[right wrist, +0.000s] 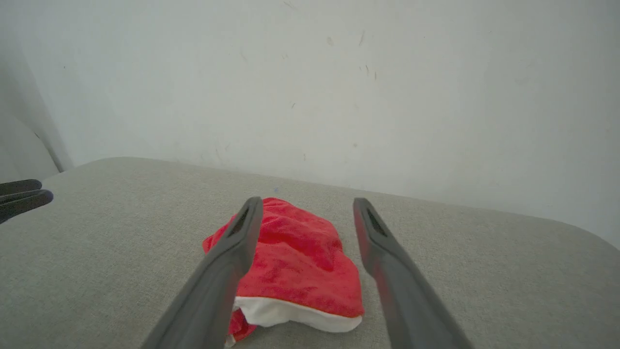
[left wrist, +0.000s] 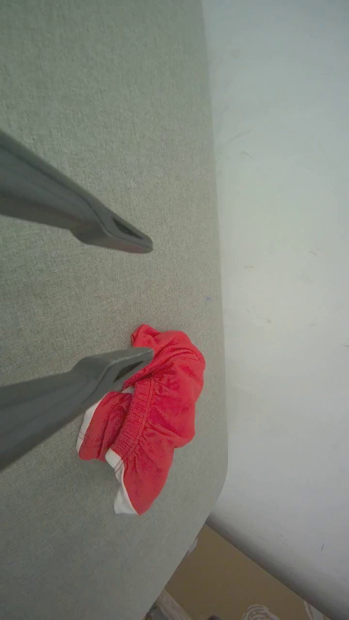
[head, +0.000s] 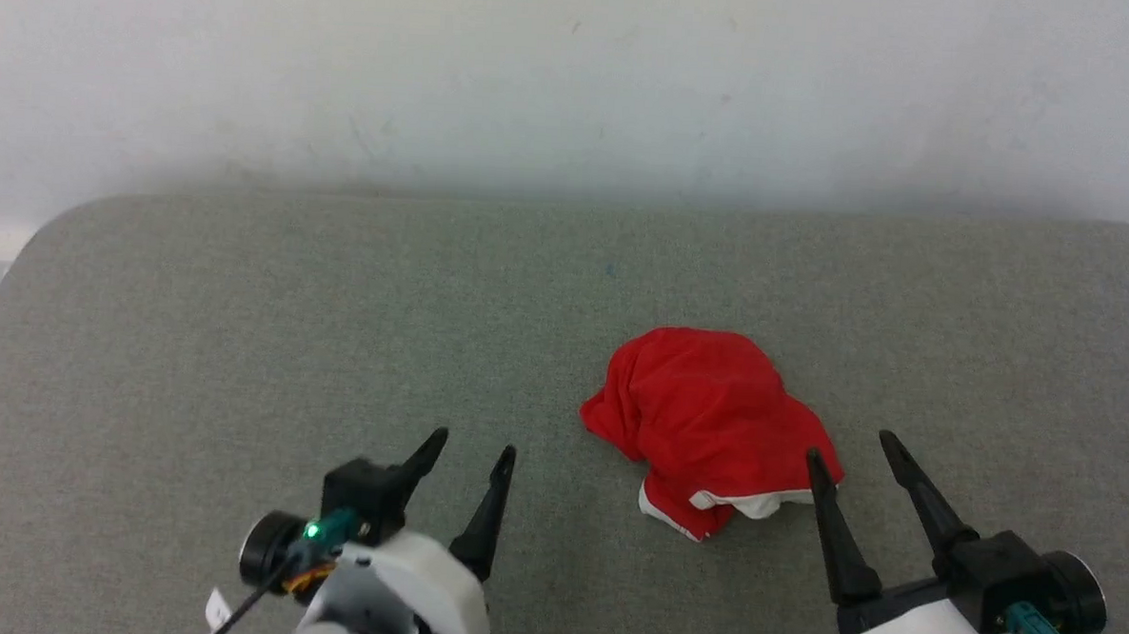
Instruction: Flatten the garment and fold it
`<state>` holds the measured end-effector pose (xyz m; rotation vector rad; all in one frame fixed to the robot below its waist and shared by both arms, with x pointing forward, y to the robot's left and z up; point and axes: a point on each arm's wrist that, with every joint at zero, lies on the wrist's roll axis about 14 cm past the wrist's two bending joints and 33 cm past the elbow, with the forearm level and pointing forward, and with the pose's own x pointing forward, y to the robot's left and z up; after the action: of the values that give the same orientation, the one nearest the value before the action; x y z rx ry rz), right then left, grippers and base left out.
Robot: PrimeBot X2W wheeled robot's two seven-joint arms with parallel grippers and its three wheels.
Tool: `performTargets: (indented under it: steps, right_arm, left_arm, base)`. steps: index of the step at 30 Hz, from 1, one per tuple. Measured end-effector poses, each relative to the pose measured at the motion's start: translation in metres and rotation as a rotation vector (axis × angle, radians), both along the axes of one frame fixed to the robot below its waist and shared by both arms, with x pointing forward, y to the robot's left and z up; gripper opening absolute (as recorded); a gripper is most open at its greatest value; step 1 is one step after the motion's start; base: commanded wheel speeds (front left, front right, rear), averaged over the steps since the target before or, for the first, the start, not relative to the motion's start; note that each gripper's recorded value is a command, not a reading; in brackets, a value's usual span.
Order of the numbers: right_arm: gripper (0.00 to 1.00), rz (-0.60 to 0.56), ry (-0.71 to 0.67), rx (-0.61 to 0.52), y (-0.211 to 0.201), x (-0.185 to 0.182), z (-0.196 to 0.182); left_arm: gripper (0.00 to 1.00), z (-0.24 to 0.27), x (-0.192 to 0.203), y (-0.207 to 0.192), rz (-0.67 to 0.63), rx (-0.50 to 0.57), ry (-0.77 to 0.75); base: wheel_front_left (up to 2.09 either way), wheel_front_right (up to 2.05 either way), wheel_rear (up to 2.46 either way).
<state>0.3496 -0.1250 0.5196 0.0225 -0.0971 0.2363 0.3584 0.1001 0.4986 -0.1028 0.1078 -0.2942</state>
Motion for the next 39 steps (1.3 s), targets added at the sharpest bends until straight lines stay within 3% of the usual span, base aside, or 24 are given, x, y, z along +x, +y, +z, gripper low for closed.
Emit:
performTargets:
  steps: [6, 11, 19, 27, 28, 29, 34, 39]
  right_arm:
    - [1.0, -0.017, 0.035, -0.012, -0.005, 0.013, -0.011]
    - [1.0, -0.044, 0.065, -0.014, -0.014, 0.021, -0.022]
    - [1.0, -0.111, 0.104, -0.024, -0.036, 0.026, -0.037]
    - [1.0, -0.152, 0.153, -0.027, -0.049, 0.026, -0.055]
    - [1.0, -0.154, 0.155, -0.028, -0.05, 0.027, -0.056]
    - [1.0, -0.156, 0.156, -0.029, -0.05, 0.027, -0.056]
    - [1.0, -0.158, 0.156, -0.027, -0.051, 0.028, -0.057]
    - [1.0, -0.145, 0.133, -0.025, -0.047, 0.027, -0.05]
  left_arm:
    - [1.0, -0.008, 0.035, -0.045, -0.19, 0.079, 0.186]
    - [1.0, -0.018, 0.064, -0.065, -0.262, 0.147, 0.296]
    - [1.0, -0.066, 0.08, -0.087, -0.369, 0.27, 0.503]
    - [1.0, -0.103, 0.083, -0.099, -0.436, 0.293, 0.639]
    - [0.38, -0.104, 0.085, -0.101, -0.443, 0.289, 0.641]
    - [0.0, -0.104, 0.086, -0.102, -0.451, 0.285, 0.64]
    - [0.0, -0.09, 0.094, -0.098, -0.413, 0.227, 0.558]
    - [0.0, -0.047, 0.11, -0.061, -0.25, 0.133, 0.39]
  base:
    - [0.0, 0.0, 0.0]
    - [0.0, 0.0, 0.0]
    - [0.0, 0.0, 0.0]
    - [0.0, 0.0, 0.0]
    - [0.0, 0.0, 0.0]
    - [0.0, 0.0, 0.0]
    - [0.0, 0.0, 0.0]
    - [0.0, 0.0, 0.0]
